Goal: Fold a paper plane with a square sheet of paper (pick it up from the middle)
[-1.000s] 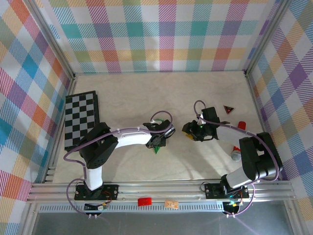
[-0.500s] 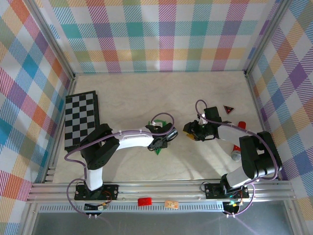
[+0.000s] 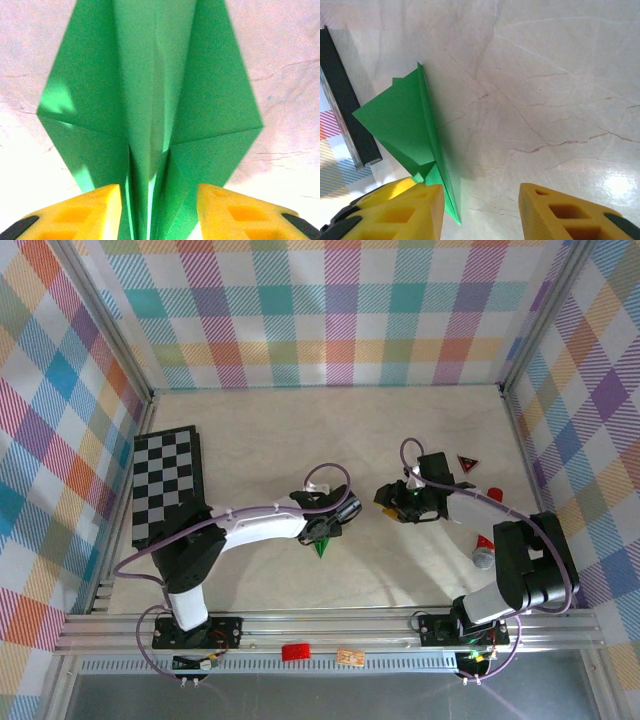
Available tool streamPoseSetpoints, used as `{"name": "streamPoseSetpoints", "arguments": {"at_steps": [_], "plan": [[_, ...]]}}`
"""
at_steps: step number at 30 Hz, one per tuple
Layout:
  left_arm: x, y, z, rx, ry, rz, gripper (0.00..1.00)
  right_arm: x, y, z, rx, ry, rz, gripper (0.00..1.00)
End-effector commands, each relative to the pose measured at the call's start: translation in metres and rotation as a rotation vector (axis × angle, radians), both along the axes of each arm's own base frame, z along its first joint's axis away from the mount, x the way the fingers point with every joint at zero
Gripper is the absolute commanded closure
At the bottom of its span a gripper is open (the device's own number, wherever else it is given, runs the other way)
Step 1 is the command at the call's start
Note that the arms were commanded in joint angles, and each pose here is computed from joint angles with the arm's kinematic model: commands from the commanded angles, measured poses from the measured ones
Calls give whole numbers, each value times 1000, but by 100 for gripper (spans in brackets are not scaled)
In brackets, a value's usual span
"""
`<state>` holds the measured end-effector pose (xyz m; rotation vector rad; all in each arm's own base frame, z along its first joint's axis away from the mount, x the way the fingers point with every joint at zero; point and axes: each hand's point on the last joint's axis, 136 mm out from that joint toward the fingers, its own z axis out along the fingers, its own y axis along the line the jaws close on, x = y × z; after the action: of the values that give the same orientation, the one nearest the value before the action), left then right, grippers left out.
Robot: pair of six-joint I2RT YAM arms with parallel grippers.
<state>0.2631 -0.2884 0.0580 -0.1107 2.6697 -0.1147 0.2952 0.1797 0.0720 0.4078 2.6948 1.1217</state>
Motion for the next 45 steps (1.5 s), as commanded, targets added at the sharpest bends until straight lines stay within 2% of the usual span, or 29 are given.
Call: {"name": "streamPoseSetpoints", "arguments": {"at_steps": [1, 4, 6, 10, 15, 20, 21, 22, 25, 28, 32, 34, 37, 40, 43, 45], "plan": [[-2, 1, 21, -12, -35, 2, 56, 6, -6, 13, -30, -38, -7, 54], [-3, 5, 33, -23, -62, -5, 55, 10, -10, 21, -56, -75, -17, 53], [0, 10, 44, -13, -104, -19, 52, 13, -16, 30, -88, -119, -30, 50], [13, 34, 72, 50, -232, -45, 43, 27, -47, 56, -273, -257, -105, 42], [40, 93, 89, 152, -314, 9, 33, 51, -111, 77, -627, -435, -263, 34], [64, 165, 98, 280, -382, 102, 26, 71, -151, 70, -909, -620, -319, 24], [68, 181, 100, 316, -413, 137, 21, 74, -157, 67, -959, -647, -319, 23], [71, 197, 101, 342, -434, 170, 13, 78, -160, 65, -995, -678, -313, 17], [76, 234, 103, 388, -458, 232, 11, 91, -163, 61, -1039, -687, -260, 15], [84, 264, 98, 372, -478, 290, 10, 107, -159, 46, -1072, -734, -203, 15], [92, 291, 96, 400, -523, 328, 10, 119, -150, 26, -1048, -794, -110, 15], [95, 296, 94, 431, -557, 321, 10, 123, -150, 22, -1022, -828, -100, 14], [100, 295, 89, 452, -633, 278, 10, 121, -155, 17, -890, -805, -99, 15], [101, 297, 77, 439, -683, 279, 10, 111, -160, 21, -766, -870, -133, 15], [106, 293, 67, 414, -705, 252, 10, 103, -153, 23, -733, -996, -133, 15], [111, 288, 62, 396, -722, 226, 10, 101, -154, 21, -738, -965, -125, 14]]}}
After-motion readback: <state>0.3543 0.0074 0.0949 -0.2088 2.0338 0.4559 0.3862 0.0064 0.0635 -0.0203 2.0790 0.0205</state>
